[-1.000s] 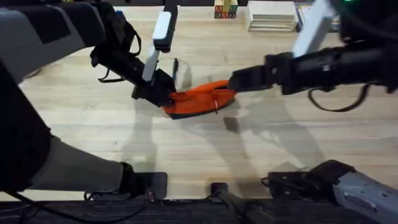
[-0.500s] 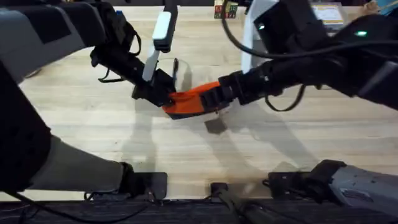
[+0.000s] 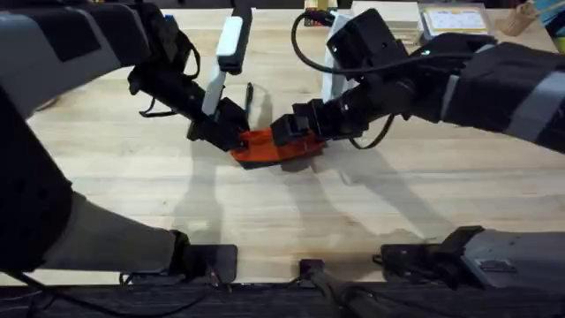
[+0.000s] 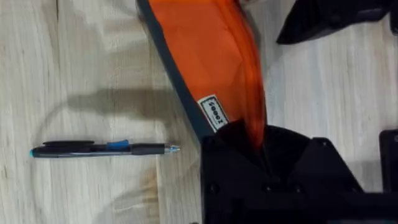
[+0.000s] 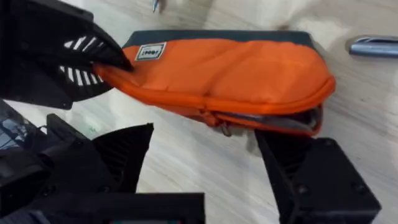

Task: Unzip the bag, pick up the pens from the table one at a time and place them inside, then zip the bag closed.

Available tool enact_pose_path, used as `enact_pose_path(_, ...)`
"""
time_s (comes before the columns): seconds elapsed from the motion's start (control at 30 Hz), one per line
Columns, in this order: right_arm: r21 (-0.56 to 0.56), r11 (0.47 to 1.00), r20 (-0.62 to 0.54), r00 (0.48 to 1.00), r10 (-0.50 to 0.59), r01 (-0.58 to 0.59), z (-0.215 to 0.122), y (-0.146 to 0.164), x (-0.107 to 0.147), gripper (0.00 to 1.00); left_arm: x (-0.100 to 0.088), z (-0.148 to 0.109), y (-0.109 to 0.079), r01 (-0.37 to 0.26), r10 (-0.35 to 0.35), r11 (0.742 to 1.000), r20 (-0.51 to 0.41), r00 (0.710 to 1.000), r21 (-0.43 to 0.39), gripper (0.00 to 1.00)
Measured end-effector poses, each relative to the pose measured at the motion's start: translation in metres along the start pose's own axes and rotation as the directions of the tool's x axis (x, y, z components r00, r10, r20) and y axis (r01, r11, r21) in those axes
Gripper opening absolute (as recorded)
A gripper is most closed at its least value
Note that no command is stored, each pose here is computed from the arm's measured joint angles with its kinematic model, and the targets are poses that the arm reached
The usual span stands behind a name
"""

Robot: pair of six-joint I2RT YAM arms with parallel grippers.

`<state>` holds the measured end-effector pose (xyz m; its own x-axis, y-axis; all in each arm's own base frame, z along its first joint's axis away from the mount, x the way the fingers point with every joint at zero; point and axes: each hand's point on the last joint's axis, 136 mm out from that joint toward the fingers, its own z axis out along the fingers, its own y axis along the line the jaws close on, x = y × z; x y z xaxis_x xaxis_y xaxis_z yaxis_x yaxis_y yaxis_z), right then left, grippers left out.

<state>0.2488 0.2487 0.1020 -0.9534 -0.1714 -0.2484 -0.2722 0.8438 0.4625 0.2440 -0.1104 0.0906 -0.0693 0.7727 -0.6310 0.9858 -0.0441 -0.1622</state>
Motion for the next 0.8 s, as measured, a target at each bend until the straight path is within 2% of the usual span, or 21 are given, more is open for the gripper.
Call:
enact_pose_path(0.07, 0.016, 1.000, 0.009, 1.000, 0.007, -0.007, 0.002, -0.002, -0.002, 0.992, 0.000, 0.000, 0.000, 0.000, 0.000, 1.000, 0.000, 1.000, 0.000, 0.042)
enact_pose_path(0.17, 0.034, 0.999, 0.021, 1.000, 0.007, -0.007, 0.003, -0.005, -0.004, 0.896, 0.000, 0.000, 0.000, -0.001, 0.001, 1.000, 0.000, 1.000, -0.001, 0.042)
enact_pose_path(0.6, 0.120, 0.993, 0.084, 0.996, 0.015, -0.025, 0.006, -0.020, -0.018, 0.082, 0.000, 0.000, 0.001, -0.002, 0.002, 1.000, -0.002, 1.000, -0.002, 0.042)
enact_pose_path(0.67, 0.118, 0.993, 0.085, 0.996, 0.013, -0.023, 0.006, -0.019, -0.018, 0.038, 0.000, 0.000, 0.001, -0.002, 0.002, 1.000, -0.002, 1.000, -0.002, 0.042)
enact_pose_path(0.8, 0.117, 0.993, 0.086, 0.996, 0.013, -0.023, 0.006, -0.019, -0.018, 0.034, 0.000, 0.000, 0.001, -0.002, 0.002, 1.000, -0.002, 1.000, -0.002, 0.042)
